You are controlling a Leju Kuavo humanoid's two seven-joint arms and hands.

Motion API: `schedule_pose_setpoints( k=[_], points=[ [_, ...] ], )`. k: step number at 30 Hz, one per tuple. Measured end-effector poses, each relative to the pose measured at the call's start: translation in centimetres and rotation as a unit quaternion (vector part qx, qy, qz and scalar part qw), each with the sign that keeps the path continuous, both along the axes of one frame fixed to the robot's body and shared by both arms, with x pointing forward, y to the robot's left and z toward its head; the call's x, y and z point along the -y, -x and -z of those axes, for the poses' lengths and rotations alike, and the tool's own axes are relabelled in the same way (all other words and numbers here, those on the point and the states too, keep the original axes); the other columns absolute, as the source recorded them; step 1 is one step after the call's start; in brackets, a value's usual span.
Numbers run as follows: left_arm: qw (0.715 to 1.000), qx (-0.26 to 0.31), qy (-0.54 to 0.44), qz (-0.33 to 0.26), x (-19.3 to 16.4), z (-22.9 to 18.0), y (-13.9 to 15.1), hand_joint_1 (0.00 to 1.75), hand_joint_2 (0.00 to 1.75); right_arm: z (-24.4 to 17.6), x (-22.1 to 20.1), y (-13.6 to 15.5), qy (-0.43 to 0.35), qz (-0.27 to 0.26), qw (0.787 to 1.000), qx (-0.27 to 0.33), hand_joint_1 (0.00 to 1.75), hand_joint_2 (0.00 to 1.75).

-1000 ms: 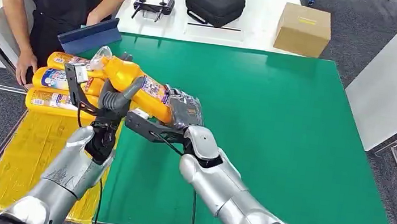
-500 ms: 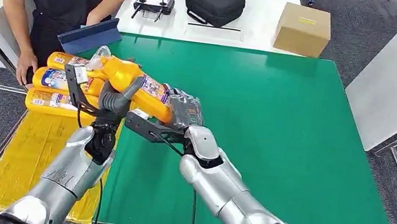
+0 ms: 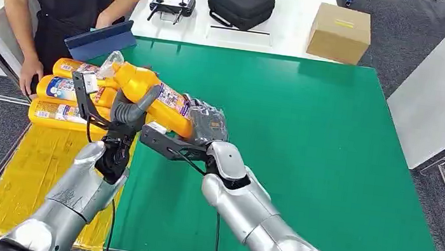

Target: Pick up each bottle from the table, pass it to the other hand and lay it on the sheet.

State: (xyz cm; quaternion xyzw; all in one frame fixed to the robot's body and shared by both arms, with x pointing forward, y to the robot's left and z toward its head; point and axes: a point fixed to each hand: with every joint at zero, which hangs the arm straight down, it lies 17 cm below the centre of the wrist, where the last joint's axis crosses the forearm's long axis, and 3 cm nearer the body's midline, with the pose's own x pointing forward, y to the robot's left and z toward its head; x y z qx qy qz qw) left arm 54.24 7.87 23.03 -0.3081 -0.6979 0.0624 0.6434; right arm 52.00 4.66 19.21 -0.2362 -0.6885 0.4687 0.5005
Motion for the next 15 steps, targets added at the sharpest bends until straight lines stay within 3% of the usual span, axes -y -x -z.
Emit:
schedule_pose_setpoints(
  k=[7, 8, 9, 10, 15],
  points=[
    [1.0, -0.001, 0.002, -0.001, -0.11, -0.04, -0.05, 1.75, 1.75, 0.06, 0.01, 0.0, 0.001, 0.002, 1.0, -0.005, 1.75, 1.75],
    [1.0, -0.001, 0.002, -0.002, -0.14, -0.04, -0.06, 1.75, 1.75, 0.06, 0.02, -0.01, 0.001, 0.002, 1.0, -0.005, 0.07, 1.75],
    [1.0, -0.001, 0.002, -0.002, -0.16, -0.05, -0.07, 1.75, 1.75, 0.05, 0.03, -0.02, 0.001, 0.002, 1.0, -0.005, 0.0, 1.75],
    [1.0, 0.0, 0.002, -0.002, -0.2, -0.06, -0.09, 1.75, 1.75, 0.05, 0.05, -0.02, 0.001, 0.003, 1.0, -0.005, 0.0, 0.0],
    [1.0, 0.002, -0.001, 0.002, -0.05, -0.28, -0.12, 1.75, 1.75, 0.45, -0.43, 0.36, 0.01, -0.004, 1.0, -0.007, 0.0, 0.0]
  ],
)
